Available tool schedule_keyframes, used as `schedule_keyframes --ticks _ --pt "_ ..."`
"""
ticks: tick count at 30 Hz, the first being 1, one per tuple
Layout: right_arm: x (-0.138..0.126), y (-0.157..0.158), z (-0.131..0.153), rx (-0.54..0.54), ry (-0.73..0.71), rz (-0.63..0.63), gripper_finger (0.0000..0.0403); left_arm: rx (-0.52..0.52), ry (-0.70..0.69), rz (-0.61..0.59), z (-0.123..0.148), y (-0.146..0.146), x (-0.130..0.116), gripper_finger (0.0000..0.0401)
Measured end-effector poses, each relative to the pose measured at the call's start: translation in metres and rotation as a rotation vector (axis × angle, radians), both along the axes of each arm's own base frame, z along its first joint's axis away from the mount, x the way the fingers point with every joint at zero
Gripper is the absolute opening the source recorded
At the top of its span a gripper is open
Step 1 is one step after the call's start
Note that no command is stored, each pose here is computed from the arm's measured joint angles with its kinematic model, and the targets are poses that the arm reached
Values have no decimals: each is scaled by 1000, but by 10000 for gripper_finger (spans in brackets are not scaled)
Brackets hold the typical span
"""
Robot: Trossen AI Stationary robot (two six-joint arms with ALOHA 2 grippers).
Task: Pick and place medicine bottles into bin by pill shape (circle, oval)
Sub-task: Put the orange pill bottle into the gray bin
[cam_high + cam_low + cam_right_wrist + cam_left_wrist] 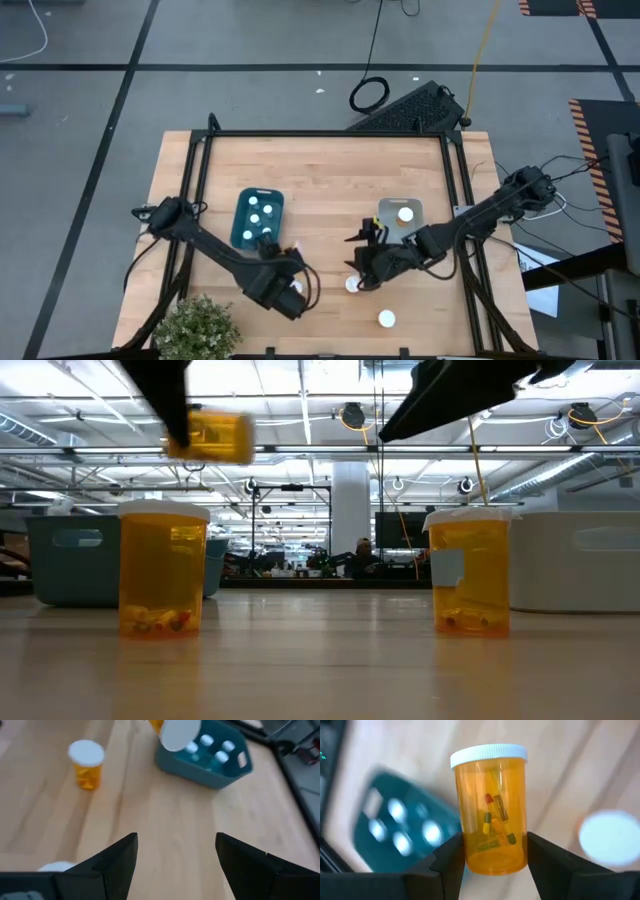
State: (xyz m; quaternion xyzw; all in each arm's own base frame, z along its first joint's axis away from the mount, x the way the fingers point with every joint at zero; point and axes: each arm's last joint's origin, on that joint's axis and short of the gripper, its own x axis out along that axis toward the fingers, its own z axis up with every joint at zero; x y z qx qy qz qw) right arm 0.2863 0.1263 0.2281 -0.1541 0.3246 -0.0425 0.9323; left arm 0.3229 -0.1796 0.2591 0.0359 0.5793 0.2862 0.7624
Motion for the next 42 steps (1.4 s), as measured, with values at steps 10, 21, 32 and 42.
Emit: schedule_keyframes --ticks 10,21,32,42 --pt "-23 -31 35 -58 -182 64 263 229 -28 -218 14 36 32 194" --pt "-73 -63 31 55 -381 152 265 264 -132 -422 21 75 81 193" --pt "-84 -68 16 50 -384 94 342 176 -301 -600 33 96 110 193" --pt "-84 -69 12 39 -406 68 336 162 -326 -597 34 105 114 193"
